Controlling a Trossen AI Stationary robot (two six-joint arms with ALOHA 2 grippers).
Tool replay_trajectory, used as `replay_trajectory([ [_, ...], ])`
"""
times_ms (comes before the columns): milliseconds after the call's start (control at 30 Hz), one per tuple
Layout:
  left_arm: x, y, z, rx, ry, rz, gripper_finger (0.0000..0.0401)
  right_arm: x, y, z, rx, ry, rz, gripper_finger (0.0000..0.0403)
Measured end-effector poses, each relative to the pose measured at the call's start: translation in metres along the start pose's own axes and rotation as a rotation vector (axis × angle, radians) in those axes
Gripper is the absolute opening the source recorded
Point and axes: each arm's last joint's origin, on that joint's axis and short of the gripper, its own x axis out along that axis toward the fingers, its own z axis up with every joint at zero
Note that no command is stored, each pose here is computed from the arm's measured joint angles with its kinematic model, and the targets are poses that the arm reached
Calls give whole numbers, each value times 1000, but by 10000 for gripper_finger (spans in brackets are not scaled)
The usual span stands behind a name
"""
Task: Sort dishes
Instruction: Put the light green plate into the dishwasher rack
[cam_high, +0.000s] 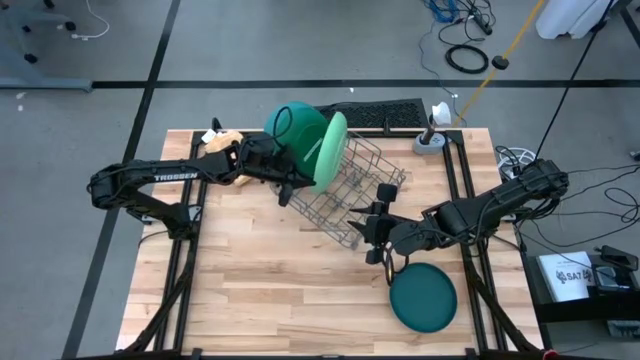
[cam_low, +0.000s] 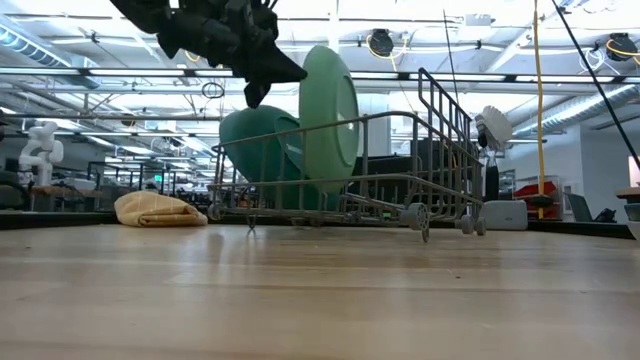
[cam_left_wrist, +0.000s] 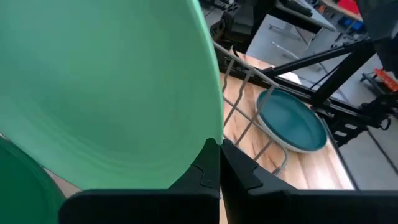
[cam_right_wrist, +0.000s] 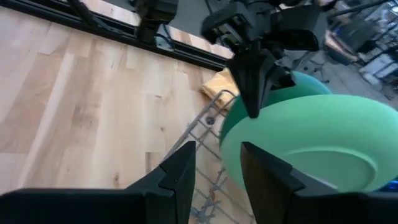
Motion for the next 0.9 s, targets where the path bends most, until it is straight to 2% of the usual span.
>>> replay_trajectory([
  [133, 0, 1, -5, -23, 20, -2, 0, 1, 0, -1, 21, 8, 55, 118],
  [500, 0, 3, -14, -20, 102, 10, 0, 1, 0, -3, 30, 29, 57, 118],
  [900, 0, 5, -16, -28, 114, 49, 64, 1, 0, -3, 33, 30, 57, 118],
])
